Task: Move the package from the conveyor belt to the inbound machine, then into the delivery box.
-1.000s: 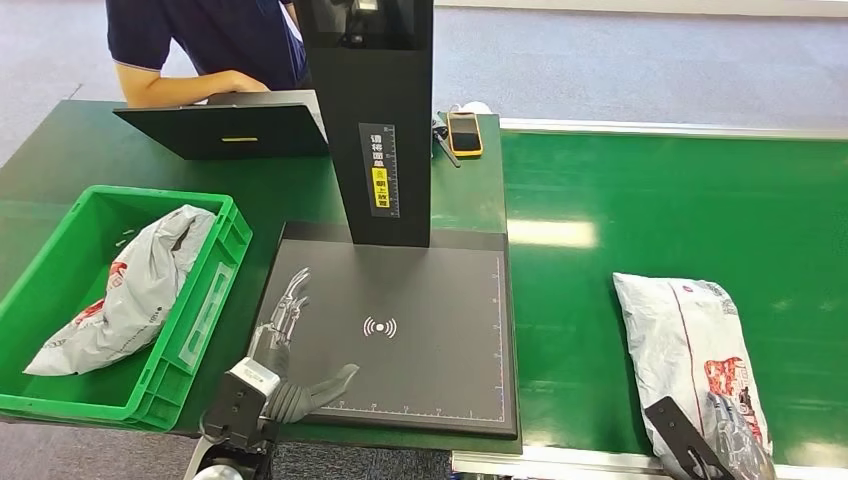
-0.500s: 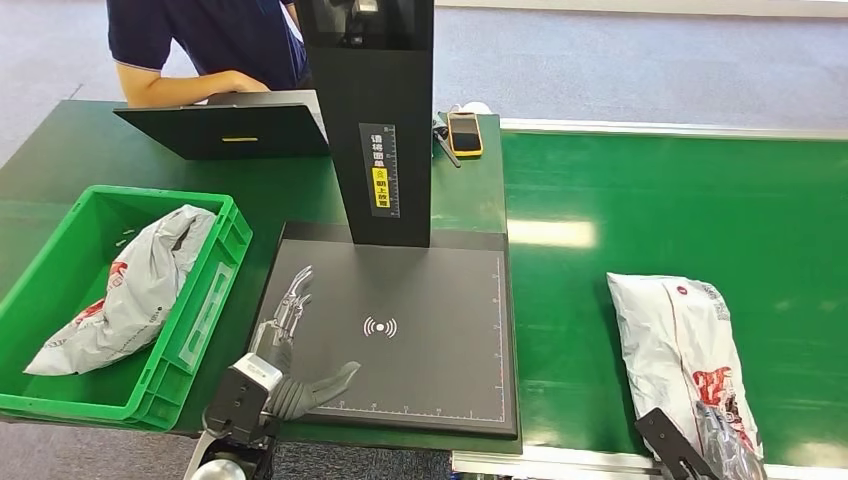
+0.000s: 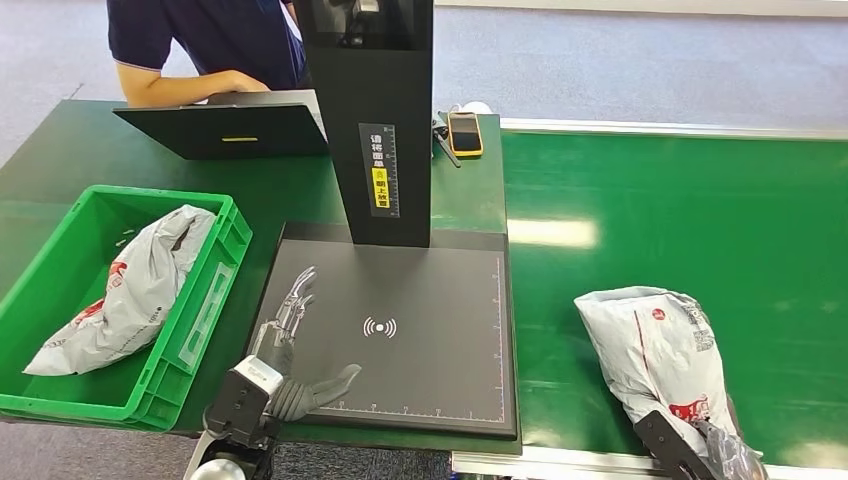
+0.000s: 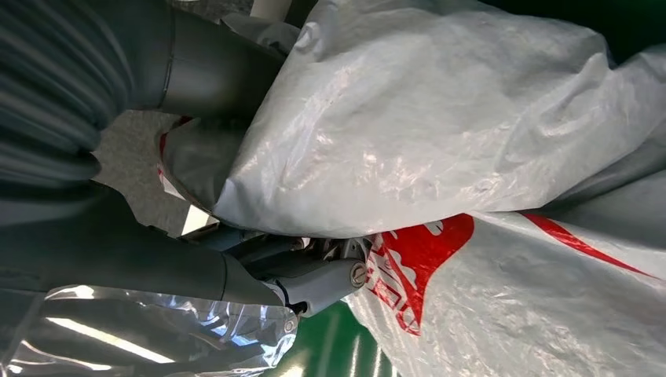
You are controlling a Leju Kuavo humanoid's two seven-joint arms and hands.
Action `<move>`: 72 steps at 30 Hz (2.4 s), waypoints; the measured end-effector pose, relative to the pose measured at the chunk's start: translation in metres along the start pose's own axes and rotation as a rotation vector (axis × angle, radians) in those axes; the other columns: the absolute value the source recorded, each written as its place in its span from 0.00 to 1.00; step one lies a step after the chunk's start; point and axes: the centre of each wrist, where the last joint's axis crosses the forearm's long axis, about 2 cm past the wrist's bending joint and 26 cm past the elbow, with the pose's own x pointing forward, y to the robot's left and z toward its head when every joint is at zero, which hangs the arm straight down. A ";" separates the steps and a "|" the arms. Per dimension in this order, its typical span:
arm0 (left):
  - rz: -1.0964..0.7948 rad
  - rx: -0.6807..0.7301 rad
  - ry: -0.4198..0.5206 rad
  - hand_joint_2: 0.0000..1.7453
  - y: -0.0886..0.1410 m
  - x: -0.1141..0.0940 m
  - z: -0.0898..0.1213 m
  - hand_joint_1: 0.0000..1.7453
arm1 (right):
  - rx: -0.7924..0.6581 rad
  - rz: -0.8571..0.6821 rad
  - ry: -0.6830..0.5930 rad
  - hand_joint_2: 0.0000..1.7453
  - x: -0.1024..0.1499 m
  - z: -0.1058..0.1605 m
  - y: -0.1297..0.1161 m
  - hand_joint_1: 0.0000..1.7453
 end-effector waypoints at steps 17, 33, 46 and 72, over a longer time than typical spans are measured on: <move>-0.002 0.030 0.029 1.00 -0.004 -0.003 0.013 0.00 | -0.426 -0.299 -0.222 1.00 0.011 0.003 -0.019 1.00; -0.008 0.042 0.011 1.00 -0.008 -0.002 0.012 0.00 | -0.765 -0.712 -0.644 1.00 0.041 0.022 -0.038 1.00; -0.041 0.024 -0.018 1.00 -0.007 0.002 0.006 0.00 | -0.158 -0.739 -1.063 1.00 0.185 0.007 0.015 1.00; -0.027 0.031 -0.033 1.00 -0.010 0.001 -0.006 0.00 | 0.302 -0.483 -0.873 1.00 0.207 -0.043 0.098 0.00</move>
